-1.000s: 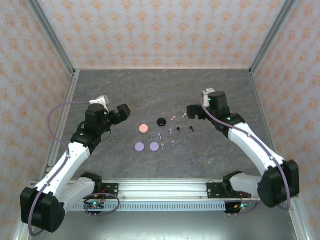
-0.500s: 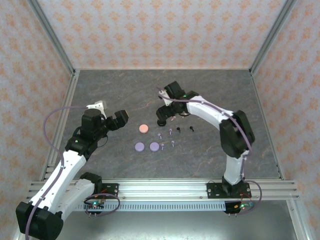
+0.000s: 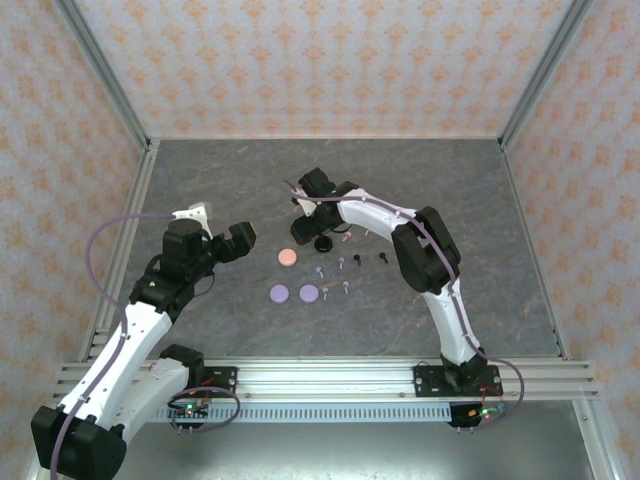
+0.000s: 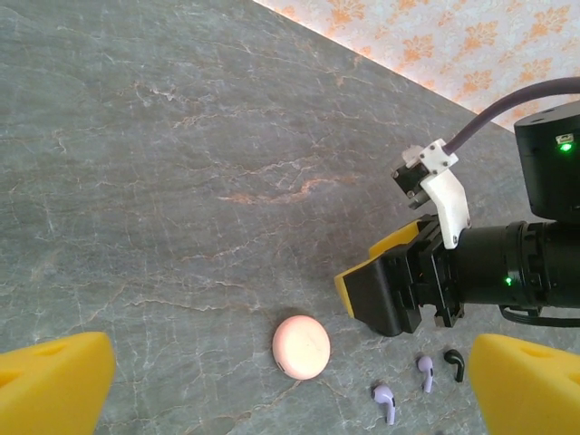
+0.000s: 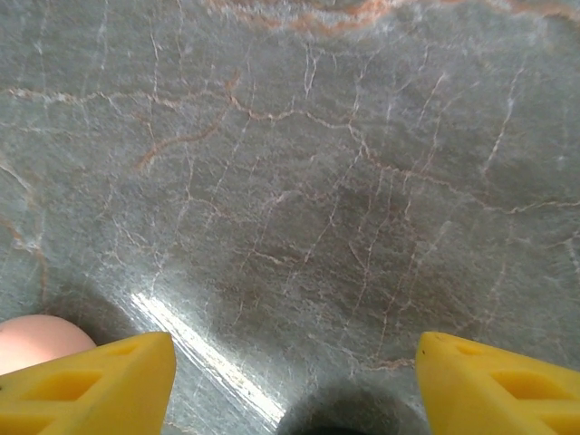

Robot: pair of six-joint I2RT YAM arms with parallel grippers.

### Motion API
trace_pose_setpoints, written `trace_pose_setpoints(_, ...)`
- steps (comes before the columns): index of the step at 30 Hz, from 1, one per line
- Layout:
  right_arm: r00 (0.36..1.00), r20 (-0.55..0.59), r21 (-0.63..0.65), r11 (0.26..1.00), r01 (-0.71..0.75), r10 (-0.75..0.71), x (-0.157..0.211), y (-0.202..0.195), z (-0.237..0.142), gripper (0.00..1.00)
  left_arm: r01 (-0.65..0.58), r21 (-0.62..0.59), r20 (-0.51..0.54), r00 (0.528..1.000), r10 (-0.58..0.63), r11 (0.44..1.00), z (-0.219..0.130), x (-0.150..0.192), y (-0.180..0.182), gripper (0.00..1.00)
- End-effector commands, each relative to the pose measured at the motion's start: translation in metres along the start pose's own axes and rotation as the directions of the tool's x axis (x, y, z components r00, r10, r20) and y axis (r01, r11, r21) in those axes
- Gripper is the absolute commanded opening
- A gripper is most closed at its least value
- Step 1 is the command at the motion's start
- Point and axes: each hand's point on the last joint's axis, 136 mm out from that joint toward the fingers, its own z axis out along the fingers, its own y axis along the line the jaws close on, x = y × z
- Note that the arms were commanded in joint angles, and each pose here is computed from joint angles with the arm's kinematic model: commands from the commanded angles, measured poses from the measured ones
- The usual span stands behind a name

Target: Insert wireless bluetooth earbuds into charging case

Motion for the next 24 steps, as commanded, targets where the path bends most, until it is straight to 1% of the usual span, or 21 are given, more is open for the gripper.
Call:
trace_pose_setpoints(1,0.999,-0.044,-0.001,1.000,-0.001,0.001,0.008,0.004,0.001,0.70,-0.021,-0.029,-0.009,1.000,0.021,0.999,-0.002,0.006,0.007,1.00)
trace_pose_setpoints(3,0.998,-0.057,0.001,1.000,0.002,-0.002,0.012,0.004,0.001,0.70,-0.022,-0.031,-0.008,1.000,0.022,0.999,-0.002,0.006,0.007,1.00)
trace_pose_setpoints(6,0.997,-0.081,0.001,1.000,0.010,-0.010,0.021,0.004,0.001,0.66,-0.023,-0.037,-0.007,1.000,0.022,0.999,-0.002,0.005,0.008,1.00)
trace_pose_setpoints(12,0.992,-0.124,0.015,0.999,0.028,-0.026,0.040,0.000,-0.001,0.65,-0.023,-0.050,-0.009,1.000,0.023,0.998,-0.002,0.005,0.010,1.00)
trace_pose_setpoints(24,0.990,-0.136,0.018,0.999,0.051,-0.048,0.068,0.000,-0.014,0.66,-0.015,-0.046,-0.012,1.000,0.015,0.999,-0.003,0.005,0.008,1.00)
